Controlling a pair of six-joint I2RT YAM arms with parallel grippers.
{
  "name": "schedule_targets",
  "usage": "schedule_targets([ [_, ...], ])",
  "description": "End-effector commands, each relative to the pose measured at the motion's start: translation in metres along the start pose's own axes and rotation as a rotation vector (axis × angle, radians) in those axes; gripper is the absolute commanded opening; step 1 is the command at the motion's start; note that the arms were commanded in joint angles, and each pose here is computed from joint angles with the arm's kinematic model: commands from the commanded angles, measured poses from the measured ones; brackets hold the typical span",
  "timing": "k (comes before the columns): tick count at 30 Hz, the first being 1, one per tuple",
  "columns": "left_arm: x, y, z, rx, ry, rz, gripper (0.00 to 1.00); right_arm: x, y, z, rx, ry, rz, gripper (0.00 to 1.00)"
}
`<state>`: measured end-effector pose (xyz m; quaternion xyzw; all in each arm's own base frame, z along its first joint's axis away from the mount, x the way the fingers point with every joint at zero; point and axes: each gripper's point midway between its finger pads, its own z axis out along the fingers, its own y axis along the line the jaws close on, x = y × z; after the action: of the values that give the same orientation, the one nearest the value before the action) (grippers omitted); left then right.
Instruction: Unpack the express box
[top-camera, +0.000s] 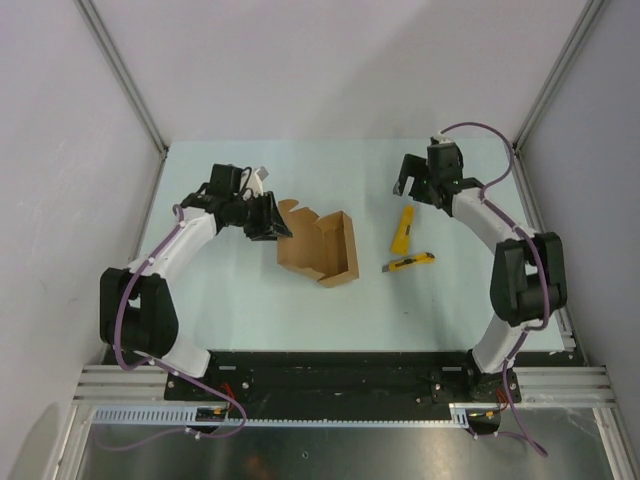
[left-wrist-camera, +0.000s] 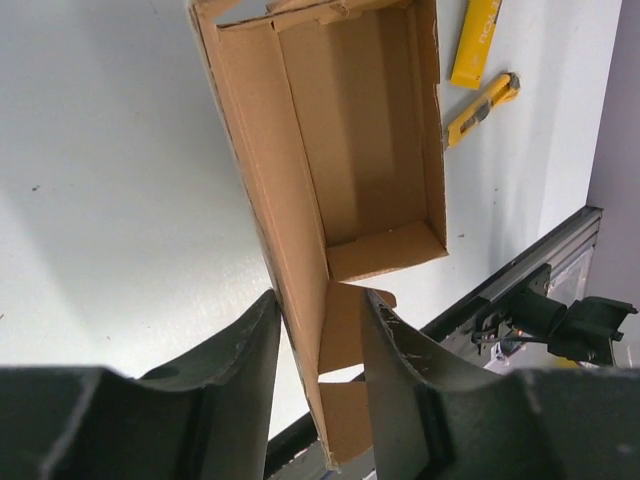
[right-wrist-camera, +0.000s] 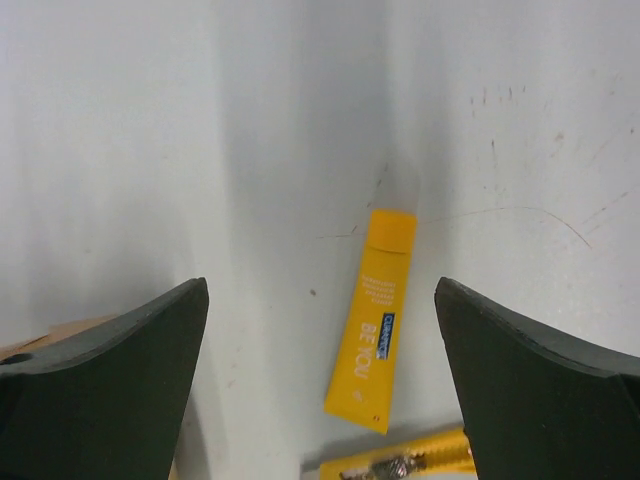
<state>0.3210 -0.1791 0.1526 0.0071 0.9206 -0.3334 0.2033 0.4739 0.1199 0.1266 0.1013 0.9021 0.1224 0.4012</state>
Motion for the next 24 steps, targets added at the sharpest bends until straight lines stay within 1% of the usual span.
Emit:
schedule_targets([
  [1,-0.019,-0.01,-0.013,-0.001,-0.069,0.036,0.43,-0.028,0.031,-0.053,-0.076,-0.062,-0.044,1.0],
  [7,-0.022,-0.011,-0.015,-0.004,-0.077,0.037,0.44,-0.015,0.06,-0.099,-0.136,-0.065,-0.092,1.0],
  [10,-0.022,-0.01,-0.016,-0.011,-0.083,0.04,0.45,-0.003,0.063,-0.11,-0.141,-0.055,-0.098,1.0],
  [13,-0.024,-0.008,-0.018,-0.027,-0.094,0.043,0.51,0.008,0.067,-0.123,-0.152,-0.058,-0.1,1.0],
  [14,-0.025,-0.01,-0.022,-0.027,-0.107,0.052,0.59,0.009,0.068,-0.13,-0.156,-0.063,-0.101,1.0],
  [16,-0.029,-0.011,-0.027,-0.038,-0.125,0.064,0.66,0.016,0.064,-0.132,-0.14,-0.056,-0.103,1.0],
  [17,-0.029,-0.013,-0.032,-0.043,-0.137,0.07,0.74,0.018,0.063,-0.134,-0.135,-0.05,-0.106,1.0],
  [18,-0.033,-0.011,-0.036,-0.066,-0.159,0.077,0.78,0.019,0.061,-0.137,-0.132,-0.054,-0.104,1.0],
  [19,-0.036,-0.012,-0.039,-0.08,-0.176,0.086,0.96,0.021,0.059,-0.139,-0.125,-0.052,-0.105,1.0],
  [20,-0.037,-0.01,-0.043,-0.1,-0.187,0.086,1.0,0.022,0.056,-0.141,-0.116,-0.052,-0.104,1.0],
  [23,-0.046,-0.002,-0.063,-0.198,-0.271,0.093,1.0,0.016,0.051,-0.155,-0.09,-0.088,-0.121,1.0],
  [24,-0.048,-0.003,-0.072,-0.214,-0.301,0.099,1.0,0.008,0.048,-0.167,-0.073,-0.132,-0.117,1.0],
])
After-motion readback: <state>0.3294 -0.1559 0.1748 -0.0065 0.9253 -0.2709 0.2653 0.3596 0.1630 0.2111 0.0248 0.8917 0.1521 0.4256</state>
